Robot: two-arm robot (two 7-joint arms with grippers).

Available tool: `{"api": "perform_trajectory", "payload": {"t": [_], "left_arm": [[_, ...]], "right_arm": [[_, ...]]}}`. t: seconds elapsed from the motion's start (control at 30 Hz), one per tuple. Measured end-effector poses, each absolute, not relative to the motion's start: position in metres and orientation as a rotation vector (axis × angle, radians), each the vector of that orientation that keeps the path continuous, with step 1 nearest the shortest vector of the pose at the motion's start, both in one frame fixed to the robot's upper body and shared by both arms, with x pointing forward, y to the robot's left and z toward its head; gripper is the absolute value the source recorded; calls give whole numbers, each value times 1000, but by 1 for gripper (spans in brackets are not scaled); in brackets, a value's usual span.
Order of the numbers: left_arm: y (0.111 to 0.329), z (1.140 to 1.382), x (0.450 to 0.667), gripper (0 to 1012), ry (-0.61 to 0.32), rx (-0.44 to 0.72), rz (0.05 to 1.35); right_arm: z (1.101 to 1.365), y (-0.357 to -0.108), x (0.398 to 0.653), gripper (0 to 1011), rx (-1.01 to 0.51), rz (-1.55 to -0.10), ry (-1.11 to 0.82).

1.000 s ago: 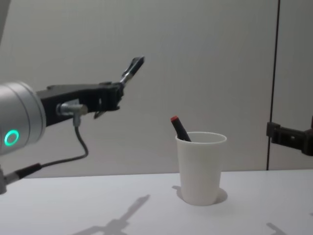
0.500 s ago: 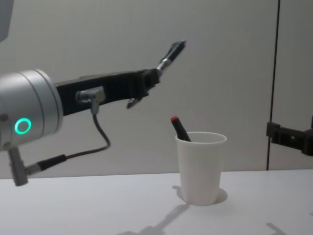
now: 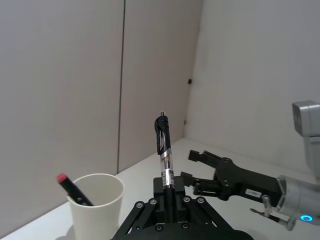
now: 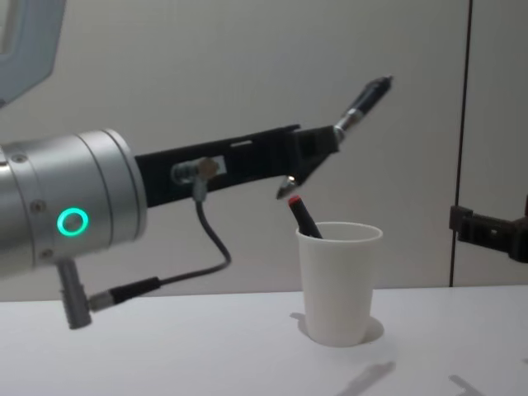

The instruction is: Place the pen into the pen holder.

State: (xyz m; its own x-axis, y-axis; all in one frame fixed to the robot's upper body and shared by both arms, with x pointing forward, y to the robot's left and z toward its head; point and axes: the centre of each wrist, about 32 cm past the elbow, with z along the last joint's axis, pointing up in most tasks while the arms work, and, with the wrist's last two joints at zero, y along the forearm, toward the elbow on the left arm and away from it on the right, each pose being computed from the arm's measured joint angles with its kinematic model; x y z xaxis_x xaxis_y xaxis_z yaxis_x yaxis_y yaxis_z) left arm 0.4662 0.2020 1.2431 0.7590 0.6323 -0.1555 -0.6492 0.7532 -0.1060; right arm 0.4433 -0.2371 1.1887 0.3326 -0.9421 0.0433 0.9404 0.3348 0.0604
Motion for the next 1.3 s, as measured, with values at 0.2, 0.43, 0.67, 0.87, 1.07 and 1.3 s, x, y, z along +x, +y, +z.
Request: {"api": "perform_trajectory", "payload": {"t": [0.2,0.43,0.67,0.87,1.07,1.3], "left_arm": [[198,1240,469,116,139,-159,661],[196,1238,471,116,157,-160,635],[194,1237,472,116,164,-161,623],[195,1237,472,116,157,-153,627],[195,1239,471,116,138,-134,641],[194,1241,471,117,117,-113,653]], "right_arm": [[1189,-237,443,1002,26,-1230,-75],[1189,-237,443,1002,26,-1230,-75],[1189,-237,443,1002,26,-1229,-75],[1189,-237,443,1001,26,-1229,-75],[1189,-237,443,1001,26,-1229,-75],[1189,-237,443,1002,26,-1229,-75]]}}
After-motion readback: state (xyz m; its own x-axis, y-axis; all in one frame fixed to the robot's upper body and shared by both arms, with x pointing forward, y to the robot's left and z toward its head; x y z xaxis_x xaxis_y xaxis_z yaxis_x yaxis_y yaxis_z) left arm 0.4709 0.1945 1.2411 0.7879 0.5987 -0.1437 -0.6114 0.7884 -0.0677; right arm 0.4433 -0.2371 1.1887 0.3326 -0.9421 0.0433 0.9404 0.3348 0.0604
